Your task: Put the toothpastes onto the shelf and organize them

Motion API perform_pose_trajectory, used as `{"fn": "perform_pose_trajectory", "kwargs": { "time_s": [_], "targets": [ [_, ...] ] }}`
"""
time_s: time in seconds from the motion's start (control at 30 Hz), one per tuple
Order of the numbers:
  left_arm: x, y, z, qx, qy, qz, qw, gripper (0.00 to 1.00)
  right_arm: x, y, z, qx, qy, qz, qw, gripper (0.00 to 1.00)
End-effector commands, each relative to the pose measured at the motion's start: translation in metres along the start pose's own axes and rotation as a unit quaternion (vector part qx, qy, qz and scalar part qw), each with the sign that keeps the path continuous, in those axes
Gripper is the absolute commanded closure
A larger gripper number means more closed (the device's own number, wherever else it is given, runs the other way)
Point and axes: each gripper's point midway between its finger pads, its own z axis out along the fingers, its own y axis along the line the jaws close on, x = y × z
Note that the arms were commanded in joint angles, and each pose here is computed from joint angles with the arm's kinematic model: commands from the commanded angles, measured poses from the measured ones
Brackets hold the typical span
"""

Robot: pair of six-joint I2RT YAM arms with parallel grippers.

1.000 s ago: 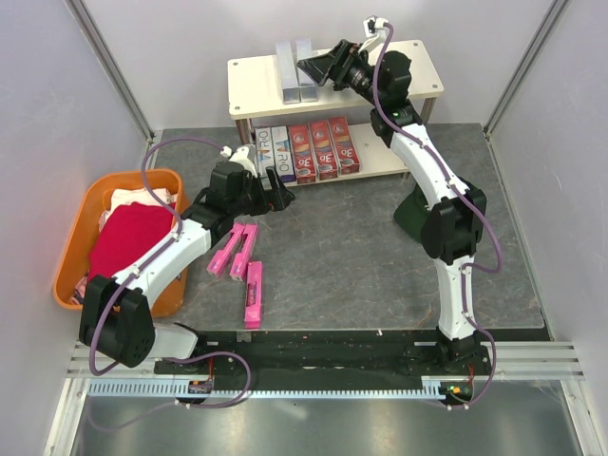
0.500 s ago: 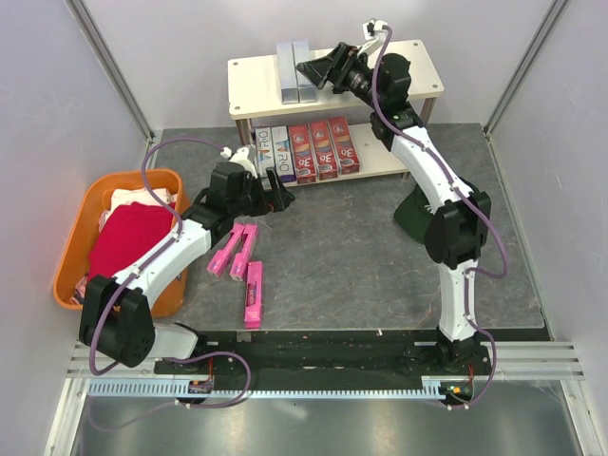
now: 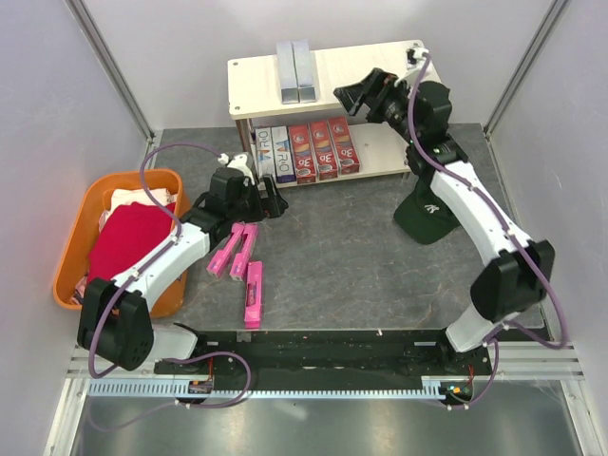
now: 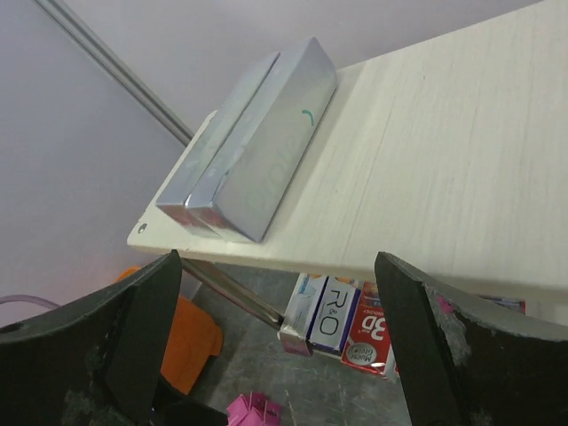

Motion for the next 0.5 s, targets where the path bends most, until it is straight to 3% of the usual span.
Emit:
{"fn": "perform_pose_trajectory", "kwargs": {
  "time_s": [0.0, 0.27, 0.47],
  "targets": [
    [-0.005, 0.01, -0.009, -0.012, -0.017, 0.021, 1.0, 0.0, -0.007, 0.013, -0.044, 0.005, -0.02, -0.017, 1.0, 0.02],
    [0.0, 0.017, -0.012, -0.013, -0.016, 0.022, 1.0, 0.0, 0.067, -0.002, -0.105, 0.022, 0.03, -0.022, 0.999, 0.02],
    [-0.001, 0.043, -0.021, -0.087, -0.002, 0.027, 0.996, 0.0, 0.155, -0.026, -0.123, 0.055, 0.128, -0.024, 0.99, 0.02]
  ]
}}
